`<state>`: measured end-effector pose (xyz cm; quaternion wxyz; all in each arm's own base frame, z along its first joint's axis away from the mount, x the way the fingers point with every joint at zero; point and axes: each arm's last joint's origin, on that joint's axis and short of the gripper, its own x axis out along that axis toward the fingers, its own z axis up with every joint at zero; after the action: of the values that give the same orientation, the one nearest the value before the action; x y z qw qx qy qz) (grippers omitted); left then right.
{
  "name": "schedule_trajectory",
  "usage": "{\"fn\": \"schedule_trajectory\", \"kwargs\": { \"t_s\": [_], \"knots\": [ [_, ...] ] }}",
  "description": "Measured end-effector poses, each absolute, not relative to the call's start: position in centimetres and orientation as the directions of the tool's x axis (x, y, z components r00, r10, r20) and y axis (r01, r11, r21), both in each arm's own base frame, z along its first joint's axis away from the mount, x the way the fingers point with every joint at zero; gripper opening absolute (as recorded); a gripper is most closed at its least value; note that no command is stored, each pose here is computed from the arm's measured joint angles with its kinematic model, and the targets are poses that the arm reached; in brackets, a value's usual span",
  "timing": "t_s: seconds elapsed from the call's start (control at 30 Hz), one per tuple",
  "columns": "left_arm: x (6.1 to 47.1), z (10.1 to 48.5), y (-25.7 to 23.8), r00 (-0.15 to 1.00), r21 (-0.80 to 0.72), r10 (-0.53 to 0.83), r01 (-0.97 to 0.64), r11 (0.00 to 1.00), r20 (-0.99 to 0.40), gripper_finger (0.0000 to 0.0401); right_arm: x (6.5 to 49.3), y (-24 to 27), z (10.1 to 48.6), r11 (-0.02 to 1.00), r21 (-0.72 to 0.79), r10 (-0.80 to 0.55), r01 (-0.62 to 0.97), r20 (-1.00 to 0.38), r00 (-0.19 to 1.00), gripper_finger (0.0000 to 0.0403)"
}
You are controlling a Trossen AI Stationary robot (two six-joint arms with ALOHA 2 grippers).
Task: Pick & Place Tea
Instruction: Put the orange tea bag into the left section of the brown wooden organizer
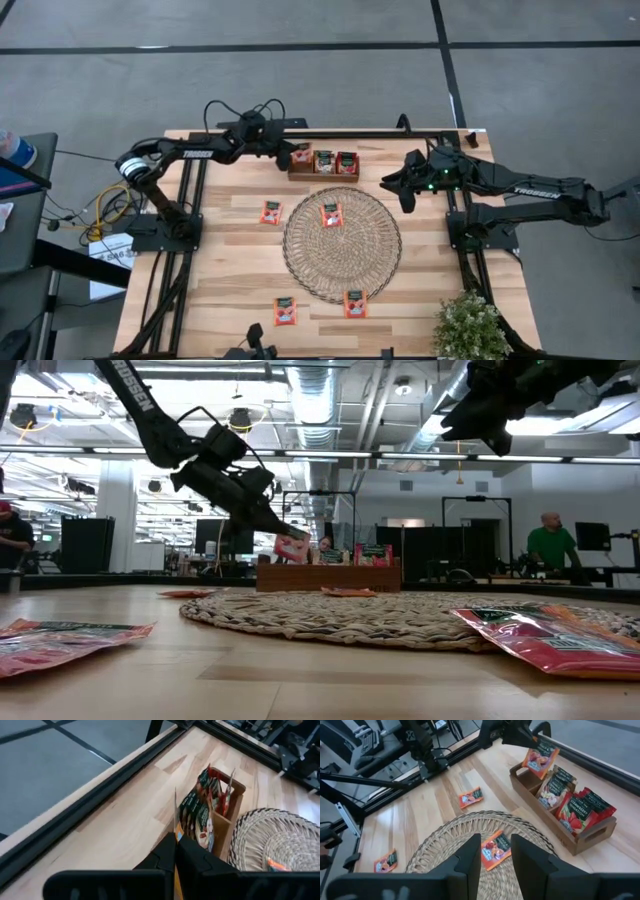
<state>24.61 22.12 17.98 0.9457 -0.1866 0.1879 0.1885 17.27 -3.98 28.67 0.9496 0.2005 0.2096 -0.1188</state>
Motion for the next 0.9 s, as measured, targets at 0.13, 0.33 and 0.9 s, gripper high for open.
{"fn": "schedule_trajectory", "kwargs": {
  "t_s": [0.13,0.33,0.9],
  "knots": [
    [24.9,17.6,22.4,0.863,-0.275,0.305,-0.432,0.859,-0.402,0.0000,17.3,-4.0,28.7,0.884,0.345,-0.141,0.315,-0.446,0.884,0.0097],
    [24.8,17.4,22.4,0.855,-0.275,0.302,-0.438,0.856,-0.421,0.0000,17.3,-4.0,28.6,0.881,0.352,-0.138,0.316,-0.448,0.883,0.0097],
    [23.6,15.6,21.4,0.840,-0.277,0.361,-0.489,0.828,-0.405,0.0000,17.3,-4.0,28.7,0.881,0.351,-0.139,0.316,-0.448,0.883,0.0097]
  ]
}}
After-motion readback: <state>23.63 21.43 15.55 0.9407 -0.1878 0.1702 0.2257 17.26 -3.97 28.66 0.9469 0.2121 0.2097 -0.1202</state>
